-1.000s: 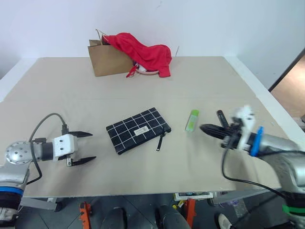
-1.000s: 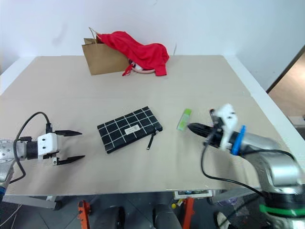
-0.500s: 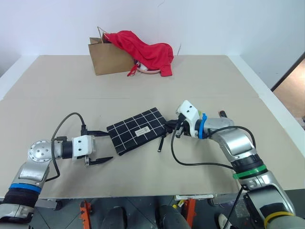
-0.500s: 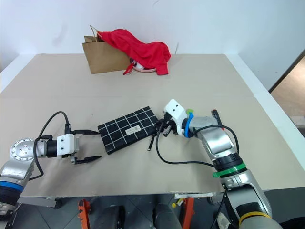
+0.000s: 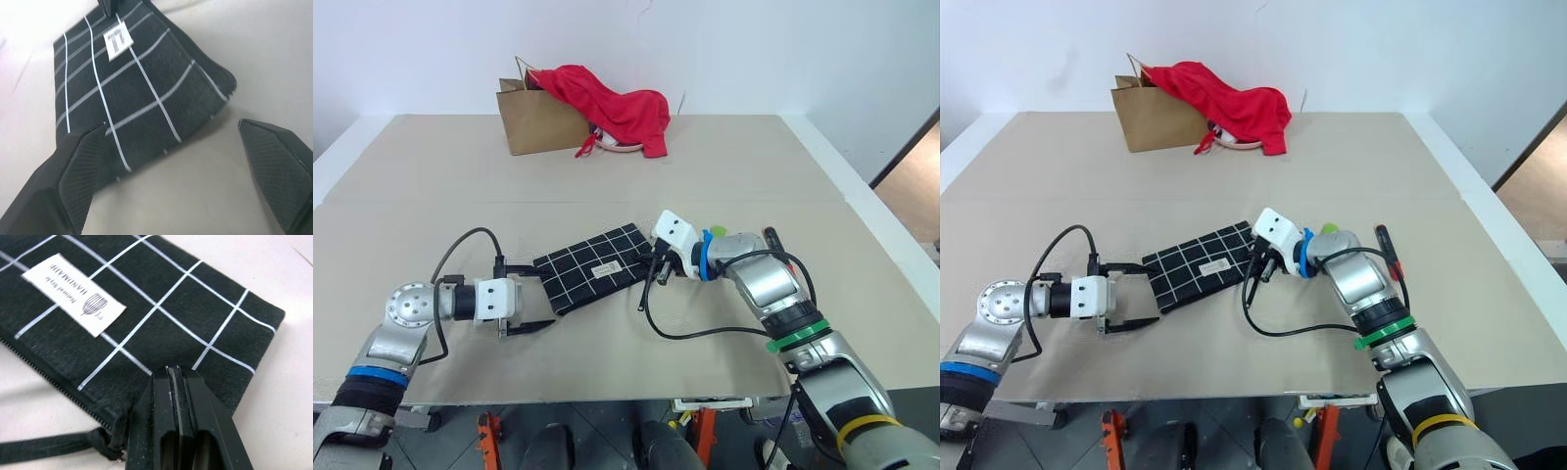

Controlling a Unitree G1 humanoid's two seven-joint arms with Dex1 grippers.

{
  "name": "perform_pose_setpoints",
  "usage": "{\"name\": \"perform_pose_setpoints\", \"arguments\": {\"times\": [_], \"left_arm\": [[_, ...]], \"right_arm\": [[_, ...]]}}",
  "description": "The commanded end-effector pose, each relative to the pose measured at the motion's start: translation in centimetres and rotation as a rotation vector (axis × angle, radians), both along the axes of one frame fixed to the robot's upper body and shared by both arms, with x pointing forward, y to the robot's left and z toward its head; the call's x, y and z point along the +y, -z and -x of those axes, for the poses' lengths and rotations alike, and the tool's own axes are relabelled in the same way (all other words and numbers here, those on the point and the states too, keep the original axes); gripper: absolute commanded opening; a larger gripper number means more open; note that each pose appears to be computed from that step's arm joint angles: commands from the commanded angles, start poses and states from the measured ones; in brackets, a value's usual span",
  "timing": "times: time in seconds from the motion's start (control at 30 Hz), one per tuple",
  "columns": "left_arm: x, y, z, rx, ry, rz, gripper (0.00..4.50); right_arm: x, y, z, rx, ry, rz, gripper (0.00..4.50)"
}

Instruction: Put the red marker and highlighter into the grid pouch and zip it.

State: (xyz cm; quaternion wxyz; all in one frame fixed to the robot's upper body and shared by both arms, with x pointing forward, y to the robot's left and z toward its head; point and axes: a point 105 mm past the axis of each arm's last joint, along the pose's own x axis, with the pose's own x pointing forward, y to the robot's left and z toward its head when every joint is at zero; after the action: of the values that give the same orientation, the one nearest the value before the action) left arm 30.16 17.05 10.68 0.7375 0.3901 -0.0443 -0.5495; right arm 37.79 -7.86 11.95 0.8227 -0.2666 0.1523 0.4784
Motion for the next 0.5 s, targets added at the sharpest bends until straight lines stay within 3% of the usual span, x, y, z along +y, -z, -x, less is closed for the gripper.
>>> {"name": "perform_pose_setpoints", "arguments": {"times": [0.03, 0.4, 0.5], "left_arm": [[-1.1, 1.3, -0.5, 0.015, -0.011, 0.015, 4.5], [-3.6, 1.9, -1.8, -0.027, -0.004, 0.024, 4.5], [-3.8, 1.8, -1.9, -0.03, 0.0, 0.03, 3.58]], "right_arm": [[0.2, -0.2, 0.1, -0.027, -0.034, 0.034, 0.06], [0.3, -0.4, -0.1, -0.037, -0.037, 0.024, 0.06], [0.3, -0.3, 0.0, -0.032, -0.042, 0.017, 0.0]]}}
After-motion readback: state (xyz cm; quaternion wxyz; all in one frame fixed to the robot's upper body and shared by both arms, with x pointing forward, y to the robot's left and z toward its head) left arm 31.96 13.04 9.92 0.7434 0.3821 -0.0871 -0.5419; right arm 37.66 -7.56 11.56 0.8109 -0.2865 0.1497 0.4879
